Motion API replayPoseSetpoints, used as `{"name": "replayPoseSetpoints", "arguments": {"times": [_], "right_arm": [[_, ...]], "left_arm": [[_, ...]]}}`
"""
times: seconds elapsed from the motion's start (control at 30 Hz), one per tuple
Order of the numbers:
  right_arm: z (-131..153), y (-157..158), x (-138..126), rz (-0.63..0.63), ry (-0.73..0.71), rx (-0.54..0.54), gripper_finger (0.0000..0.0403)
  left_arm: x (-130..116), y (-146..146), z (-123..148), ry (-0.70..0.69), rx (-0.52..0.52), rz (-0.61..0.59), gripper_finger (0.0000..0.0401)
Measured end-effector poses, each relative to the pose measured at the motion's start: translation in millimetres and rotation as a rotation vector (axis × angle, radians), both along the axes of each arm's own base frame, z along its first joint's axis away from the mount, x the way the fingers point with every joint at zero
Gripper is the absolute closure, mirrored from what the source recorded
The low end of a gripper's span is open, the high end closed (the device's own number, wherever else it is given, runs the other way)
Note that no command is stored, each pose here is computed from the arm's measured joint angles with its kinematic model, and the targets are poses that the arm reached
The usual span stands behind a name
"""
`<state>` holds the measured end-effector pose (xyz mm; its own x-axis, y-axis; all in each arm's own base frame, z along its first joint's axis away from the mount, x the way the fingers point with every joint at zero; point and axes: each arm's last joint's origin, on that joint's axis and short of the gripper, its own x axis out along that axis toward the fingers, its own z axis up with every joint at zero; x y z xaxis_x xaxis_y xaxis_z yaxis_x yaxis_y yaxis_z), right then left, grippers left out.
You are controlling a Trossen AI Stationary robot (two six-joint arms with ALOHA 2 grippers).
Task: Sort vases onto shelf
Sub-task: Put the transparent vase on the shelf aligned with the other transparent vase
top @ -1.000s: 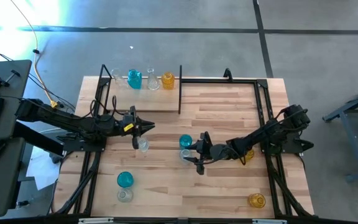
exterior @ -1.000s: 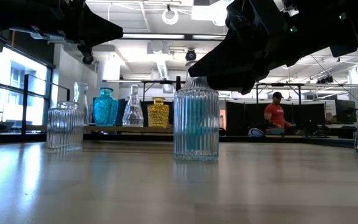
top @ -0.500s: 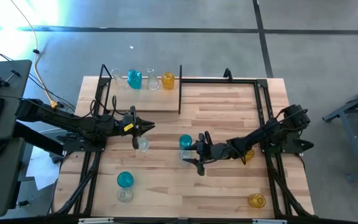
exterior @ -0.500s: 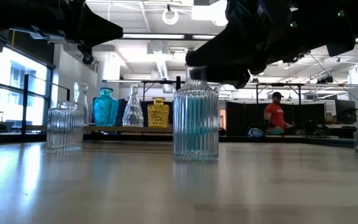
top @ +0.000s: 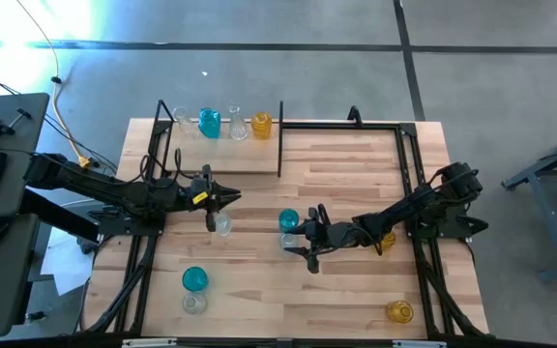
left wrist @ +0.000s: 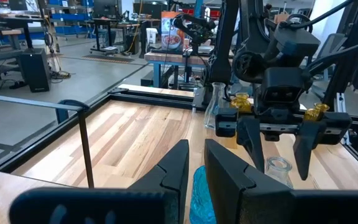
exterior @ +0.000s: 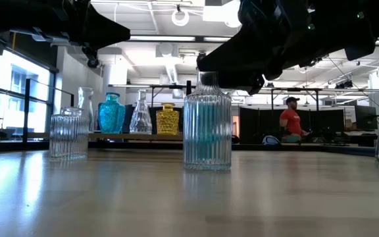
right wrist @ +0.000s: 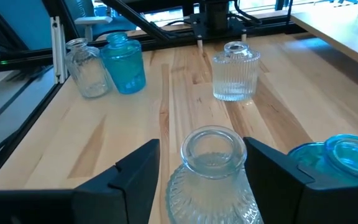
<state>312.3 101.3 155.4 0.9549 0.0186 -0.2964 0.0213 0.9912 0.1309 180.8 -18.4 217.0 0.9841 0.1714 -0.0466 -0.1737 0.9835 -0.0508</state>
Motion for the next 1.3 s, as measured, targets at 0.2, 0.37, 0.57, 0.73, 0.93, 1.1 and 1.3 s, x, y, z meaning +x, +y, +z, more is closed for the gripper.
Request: {"name": "replayPoseSetpoints", "arguments": {"times": [0.2, 0.37, 0.57, 0.73, 0.93, 1.1, 1.3], "right_arm": [[0.0, 0.0, 0.0, 0.000, 0.000, 0.000, 0.0219], [0.0, -0.1, 0.0, 0.002, 0.001, 0.000, 0.0253], [-0.1, 0.5, 0.0, 0.021, 0.002, 0.006, 0.0281], [0.1, 0.6, 0.1, 0.025, 0.001, -0.002, 0.0295], [0.6, 0.9, 0.2, 0.031, -0.004, -0.009, 0.0297], [4.1, 1.4, 1.2, 0.042, -0.041, -0.008, 0.0298], [14.4, 3.6, 5.5, 0.063, -0.082, 0.010, 0.0299]], "left_arm": [[0.0, 0.0, 0.0, 0.000, 0.000, 0.000, 0.0357], [0.0, 0.0, 0.0, 0.000, 0.000, 0.000, 0.0357], [0.0, 0.0, 0.0, 0.000, 0.000, 0.000, 0.0357], [0.0, 0.0, 0.0, 0.000, 0.000, -0.001, 0.0357], [0.2, -1.2, 0.0, -0.002, -0.015, -0.040, 0.0357], [2.2, -4.3, -3.1, 0.013, -0.061, -0.096, 0.0357], [11.7, -18.3, -16.2, 0.067, -0.057, -0.158, 0.0330]]}}
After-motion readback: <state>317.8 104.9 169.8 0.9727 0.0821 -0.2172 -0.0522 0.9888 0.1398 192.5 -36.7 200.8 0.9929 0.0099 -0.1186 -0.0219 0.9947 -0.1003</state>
